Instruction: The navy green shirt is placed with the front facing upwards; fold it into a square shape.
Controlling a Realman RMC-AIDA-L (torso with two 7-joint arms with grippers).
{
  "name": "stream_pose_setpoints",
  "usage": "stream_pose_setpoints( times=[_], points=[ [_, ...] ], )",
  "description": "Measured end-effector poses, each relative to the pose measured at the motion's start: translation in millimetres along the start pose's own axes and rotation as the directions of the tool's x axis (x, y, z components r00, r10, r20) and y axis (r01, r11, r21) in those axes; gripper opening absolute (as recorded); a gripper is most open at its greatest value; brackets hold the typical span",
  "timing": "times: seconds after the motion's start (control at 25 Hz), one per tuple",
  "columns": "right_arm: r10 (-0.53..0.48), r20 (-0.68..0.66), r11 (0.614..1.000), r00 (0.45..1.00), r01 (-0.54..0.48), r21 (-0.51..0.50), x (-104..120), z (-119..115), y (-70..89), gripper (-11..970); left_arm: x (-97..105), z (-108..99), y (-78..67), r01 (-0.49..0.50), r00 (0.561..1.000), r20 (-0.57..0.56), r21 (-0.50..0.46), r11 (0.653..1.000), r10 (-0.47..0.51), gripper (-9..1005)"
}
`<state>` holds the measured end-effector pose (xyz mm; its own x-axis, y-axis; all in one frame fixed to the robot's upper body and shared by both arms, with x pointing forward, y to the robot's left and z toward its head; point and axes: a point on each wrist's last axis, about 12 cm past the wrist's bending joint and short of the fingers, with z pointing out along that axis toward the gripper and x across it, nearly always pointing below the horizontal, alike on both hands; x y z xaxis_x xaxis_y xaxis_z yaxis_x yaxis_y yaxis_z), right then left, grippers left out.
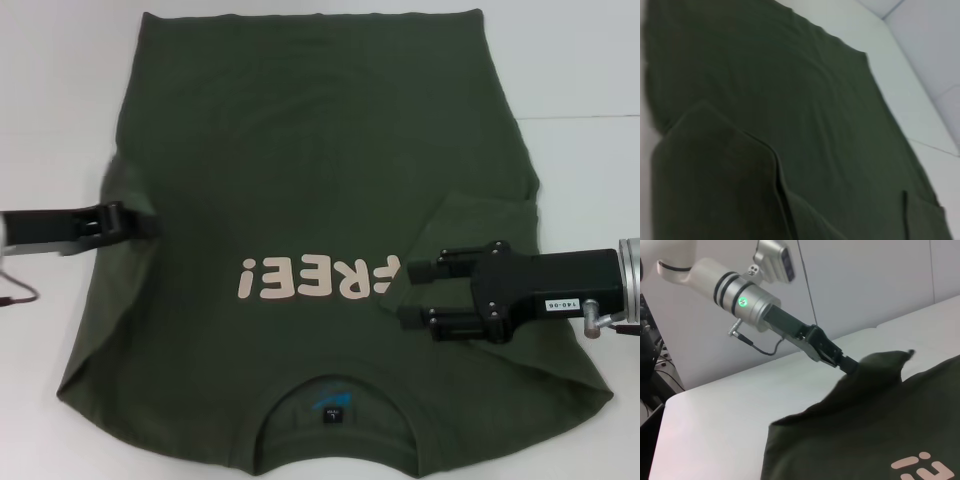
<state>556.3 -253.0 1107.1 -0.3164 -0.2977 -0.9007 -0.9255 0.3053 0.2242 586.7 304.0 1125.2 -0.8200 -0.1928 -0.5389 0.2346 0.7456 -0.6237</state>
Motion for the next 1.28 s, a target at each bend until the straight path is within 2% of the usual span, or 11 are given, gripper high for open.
stream_pose_setpoints(
  times=[0.16, 0.36, 0.6, 0.8, 1.04, 1.28],
  points=[
    [-0.003, 0.0, 1.0, 1.0, 0.003, 0.001, 1, 0, 0.3, 672, 2, 19, -7.9, 0.007, 1.0, -0.011, 0.031, 1.0, -0.007, 41],
    [0.003, 0.002, 1.0, 1.0, -0.003, 0.003, 3, -1, 1.1, 672, 9, 38, -6.8, 0.017, 0.999, -0.031, 0.008, 1.0, -0.016, 45],
    [0.017, 0.008, 1.0, 1.0, -0.017, 0.003, 6, -1, 2.2, 672, 15, 45, -6.2, -0.002, 0.999, -0.047, 0.012, 1.0, 0.003, 49],
    [0.011, 0.008, 1.0, 1.0, -0.011, 0.002, 7, -1, 2.3, 673, 18, 43, -4.6, 0.047, 0.999, -0.014, 0.048, 0.998, -0.046, 52],
    [0.03, 0.007, 1.0, 1.0, -0.03, 0.001, 7, -2, 2.2, 673, 11, 28, -2.0, 0.057, 0.998, 0.019, 0.11, 0.992, -0.06, 308],
    [0.071, 0.008, 0.997, 0.997, -0.071, 0.008, 1, -3, -1.0, 673, 1, 3, 7.5, 0.041, 0.998, 0.043, 0.103, 0.994, -0.046, 552]
  ],
)
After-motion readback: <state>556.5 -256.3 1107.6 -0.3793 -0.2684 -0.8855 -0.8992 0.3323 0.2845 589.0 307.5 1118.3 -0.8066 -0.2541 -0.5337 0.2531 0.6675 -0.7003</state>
